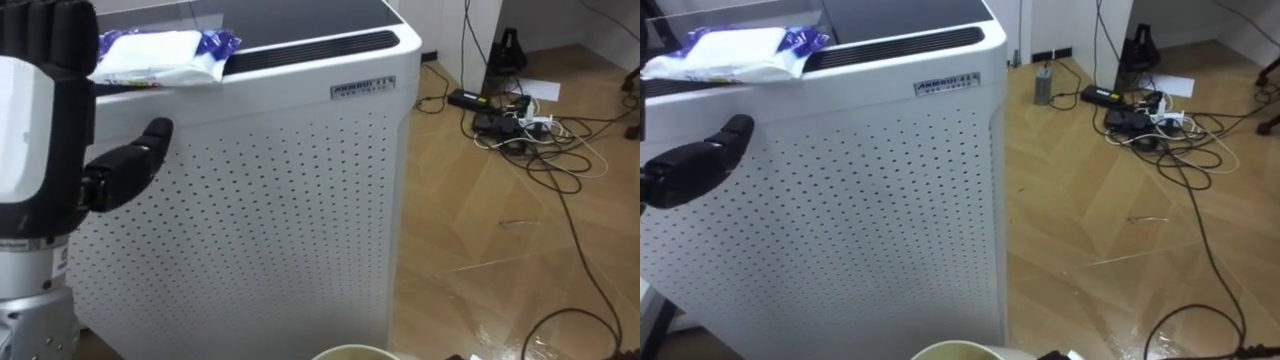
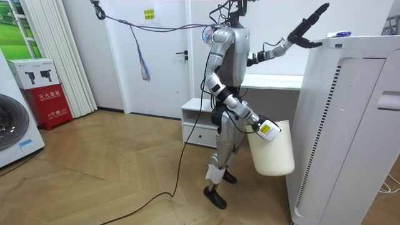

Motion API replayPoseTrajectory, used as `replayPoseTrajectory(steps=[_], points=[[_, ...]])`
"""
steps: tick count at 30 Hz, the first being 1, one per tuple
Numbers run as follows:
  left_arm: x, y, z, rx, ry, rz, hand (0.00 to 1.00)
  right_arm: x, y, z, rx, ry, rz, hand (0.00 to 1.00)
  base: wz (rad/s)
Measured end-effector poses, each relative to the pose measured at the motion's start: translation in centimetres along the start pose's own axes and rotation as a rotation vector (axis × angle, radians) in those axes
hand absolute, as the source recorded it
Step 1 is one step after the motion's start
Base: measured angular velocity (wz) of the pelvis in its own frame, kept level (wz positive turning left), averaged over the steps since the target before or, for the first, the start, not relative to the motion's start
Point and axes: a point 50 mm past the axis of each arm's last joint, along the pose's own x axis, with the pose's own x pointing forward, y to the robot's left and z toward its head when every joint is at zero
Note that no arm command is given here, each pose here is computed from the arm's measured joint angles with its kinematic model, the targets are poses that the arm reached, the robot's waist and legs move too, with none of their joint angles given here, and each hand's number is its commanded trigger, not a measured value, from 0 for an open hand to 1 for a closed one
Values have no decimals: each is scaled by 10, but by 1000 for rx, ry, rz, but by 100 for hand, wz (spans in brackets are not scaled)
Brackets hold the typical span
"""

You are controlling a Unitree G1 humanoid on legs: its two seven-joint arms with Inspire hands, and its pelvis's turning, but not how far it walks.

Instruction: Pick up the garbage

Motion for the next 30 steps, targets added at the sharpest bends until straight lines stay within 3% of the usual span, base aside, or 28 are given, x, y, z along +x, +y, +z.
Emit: replayPoseTrajectory(steps=[21,30], points=[[13,-2,-12,117,-34,-301,0,0,-4,5,-13,12,26,100,0],[10,-8,-19,144,-14,-455,0,-1,-5,0,-6,53,27,100,0]])
